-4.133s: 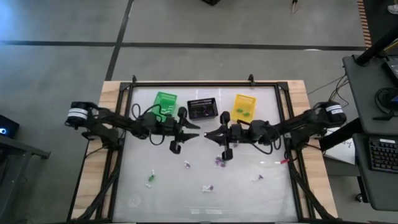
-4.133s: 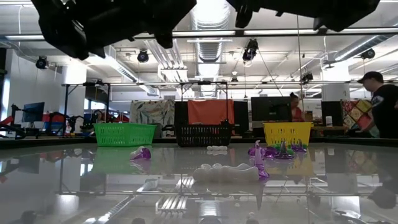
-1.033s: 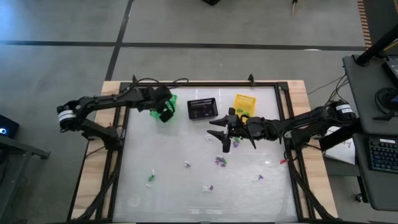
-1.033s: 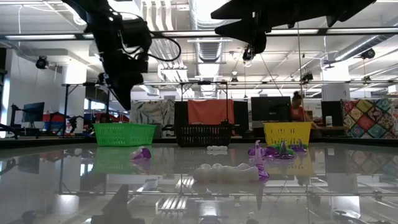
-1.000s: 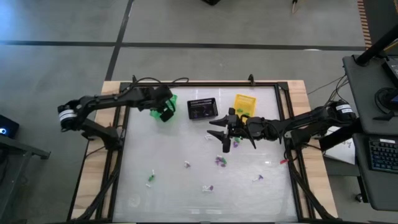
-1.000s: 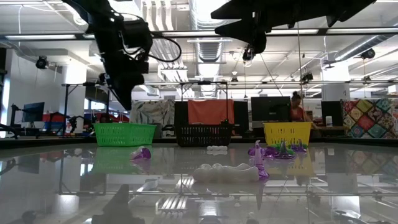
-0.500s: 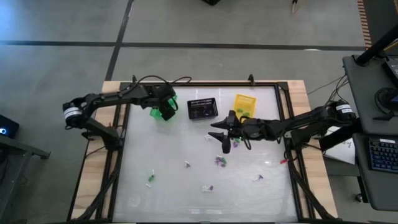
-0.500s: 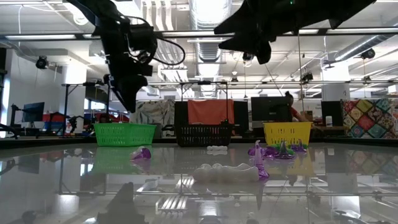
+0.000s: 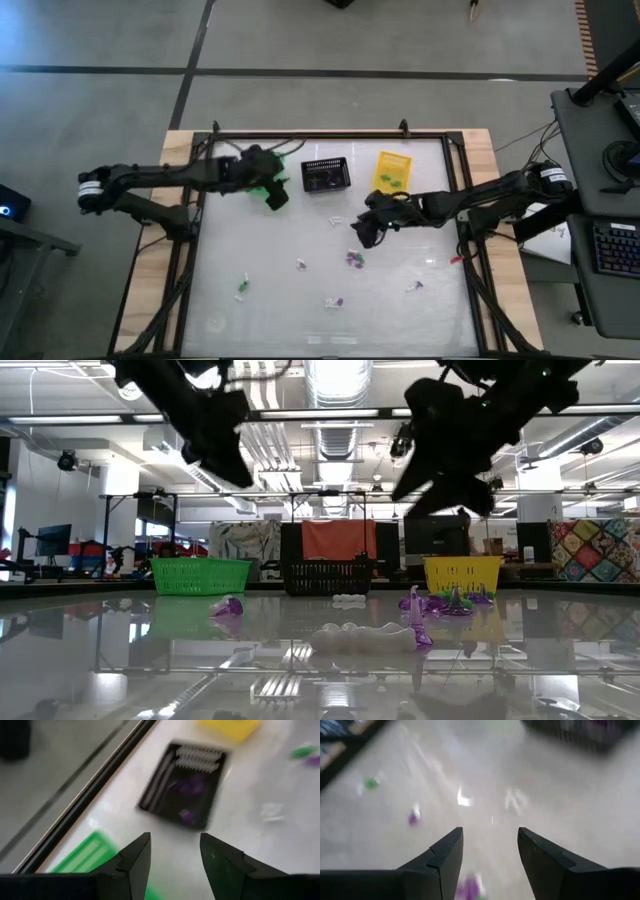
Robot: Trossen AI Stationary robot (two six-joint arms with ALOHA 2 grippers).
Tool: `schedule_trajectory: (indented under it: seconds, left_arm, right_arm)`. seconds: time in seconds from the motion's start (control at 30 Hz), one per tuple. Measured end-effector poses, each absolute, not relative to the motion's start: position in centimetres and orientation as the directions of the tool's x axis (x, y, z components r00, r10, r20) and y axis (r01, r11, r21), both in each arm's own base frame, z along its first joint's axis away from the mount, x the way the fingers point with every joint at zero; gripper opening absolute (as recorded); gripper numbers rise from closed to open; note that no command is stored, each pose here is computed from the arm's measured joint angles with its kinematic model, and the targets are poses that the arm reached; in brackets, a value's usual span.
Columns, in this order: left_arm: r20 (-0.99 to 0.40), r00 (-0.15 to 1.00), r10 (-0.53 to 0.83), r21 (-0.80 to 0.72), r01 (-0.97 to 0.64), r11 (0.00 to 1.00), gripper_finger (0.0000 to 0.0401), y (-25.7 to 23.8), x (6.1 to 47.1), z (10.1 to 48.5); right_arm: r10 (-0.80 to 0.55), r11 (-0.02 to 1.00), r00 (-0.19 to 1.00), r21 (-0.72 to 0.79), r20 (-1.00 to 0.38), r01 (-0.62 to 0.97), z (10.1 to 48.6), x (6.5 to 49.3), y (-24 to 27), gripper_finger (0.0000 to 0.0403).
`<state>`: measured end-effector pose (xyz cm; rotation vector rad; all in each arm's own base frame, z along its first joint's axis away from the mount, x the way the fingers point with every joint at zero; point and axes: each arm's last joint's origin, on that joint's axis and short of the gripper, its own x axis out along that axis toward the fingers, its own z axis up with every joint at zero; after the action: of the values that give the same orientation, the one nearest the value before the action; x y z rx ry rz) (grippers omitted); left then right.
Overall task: Sort Halloween decoration
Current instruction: Put the purple witch hat toy into the black basket
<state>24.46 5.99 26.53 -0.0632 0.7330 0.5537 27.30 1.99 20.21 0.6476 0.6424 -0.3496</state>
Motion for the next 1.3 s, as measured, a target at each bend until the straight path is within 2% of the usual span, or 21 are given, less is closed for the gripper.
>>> schedule_trajectory:
  seconds: [0.1,0.23,0.6,0.9,1.07,1.3]
  left_arm:
    - [-0.572,0.704,0.422,0.125,-0.433,0.892,0.0153,4.2,24.4,26.7]
    - [-0.479,0.792,0.379,0.111,-0.374,0.921,0.0153,2.6,24.0,26.5]
    - [-0.378,0.85,0.368,-0.002,-0.398,0.917,0.0153,2.0,22.0,25.2]
    - [-0.324,0.871,0.37,-0.021,-0.397,0.918,0.0153,2.0,21.5,25.0]
    - [-0.326,0.87,0.37,-0.02,-0.397,0.917,0.0153,2.0,21.4,24.7]
    - [-0.322,0.871,0.371,-0.021,-0.398,0.917,0.0153,2.0,21.5,24.7]
  right_arm:
    - [-0.065,0.701,0.662,0.438,-0.747,0.563,20.2,26.9,2.1,0.0176]
    - [-0.064,0.682,0.559,0.372,-0.827,0.629,20.9,26.8,2.2,0.0173]
    - [-0.04,0.637,0.215,0.141,-0.976,0.758,22.1,27.3,2.4,0.0173]
    - [0.017,0.662,0.101,0.087,-0.995,0.744,20.0,28.9,2.7,0.0171]
    - [0.011,0.686,0.028,0.028,-1.0,0.727,18.0,29.3,2.8,0.0171]
    - [-0.04,0.708,-0.007,-0.033,-0.999,0.705,16.6,29.8,2.5,0.0171]
